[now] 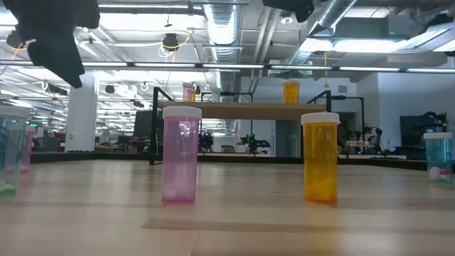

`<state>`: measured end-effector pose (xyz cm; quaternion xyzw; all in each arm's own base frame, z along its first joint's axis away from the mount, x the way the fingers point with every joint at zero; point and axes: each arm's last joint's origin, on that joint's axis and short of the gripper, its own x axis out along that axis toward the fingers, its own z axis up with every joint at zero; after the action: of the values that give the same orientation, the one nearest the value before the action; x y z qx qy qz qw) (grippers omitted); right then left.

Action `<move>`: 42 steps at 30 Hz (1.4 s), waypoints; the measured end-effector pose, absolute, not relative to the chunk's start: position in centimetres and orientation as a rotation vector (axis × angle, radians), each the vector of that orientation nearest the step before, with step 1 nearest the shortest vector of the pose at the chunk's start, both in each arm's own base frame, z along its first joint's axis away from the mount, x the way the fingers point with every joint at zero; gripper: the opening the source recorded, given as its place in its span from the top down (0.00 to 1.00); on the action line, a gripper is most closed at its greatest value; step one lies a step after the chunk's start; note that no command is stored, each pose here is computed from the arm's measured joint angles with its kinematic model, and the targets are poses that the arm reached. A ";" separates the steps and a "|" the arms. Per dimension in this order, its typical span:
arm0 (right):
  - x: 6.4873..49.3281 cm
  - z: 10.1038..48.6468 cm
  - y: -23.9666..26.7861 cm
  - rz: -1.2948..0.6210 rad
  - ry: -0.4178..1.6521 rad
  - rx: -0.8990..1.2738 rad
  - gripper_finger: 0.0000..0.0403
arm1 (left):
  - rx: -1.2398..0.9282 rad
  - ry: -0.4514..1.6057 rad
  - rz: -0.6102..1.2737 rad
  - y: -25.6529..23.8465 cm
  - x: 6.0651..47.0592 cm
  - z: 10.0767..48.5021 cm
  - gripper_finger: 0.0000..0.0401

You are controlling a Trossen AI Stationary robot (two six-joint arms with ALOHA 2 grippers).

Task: Pick and place medicine bottles onto shelf by color
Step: Put the top pink pill bottle on the shelf

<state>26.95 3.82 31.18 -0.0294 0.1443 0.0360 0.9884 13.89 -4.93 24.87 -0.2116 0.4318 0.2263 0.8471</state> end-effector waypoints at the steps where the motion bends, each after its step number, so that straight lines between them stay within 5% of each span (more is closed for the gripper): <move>1: 26.9 31.2 3.9 0.076 0.288 -0.059 0.38 | -0.454 0.916 0.489 -4.9 13.8 25.0 0.36; 22: 26.9 31.2 4.9 0.111 0.277 -0.054 0.38 | -0.486 1.264 0.566 -6.6 14.8 22.0 0.36; 42: 27.2 30.9 5.0 0.111 0.288 -0.056 0.38 | -0.518 1.308 0.567 -7.3 14.5 19.0 0.36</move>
<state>27.23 5.00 30.86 -0.0277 0.1436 0.0551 0.9877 14.51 -7.33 19.03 -0.2350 0.5931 0.2573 0.7259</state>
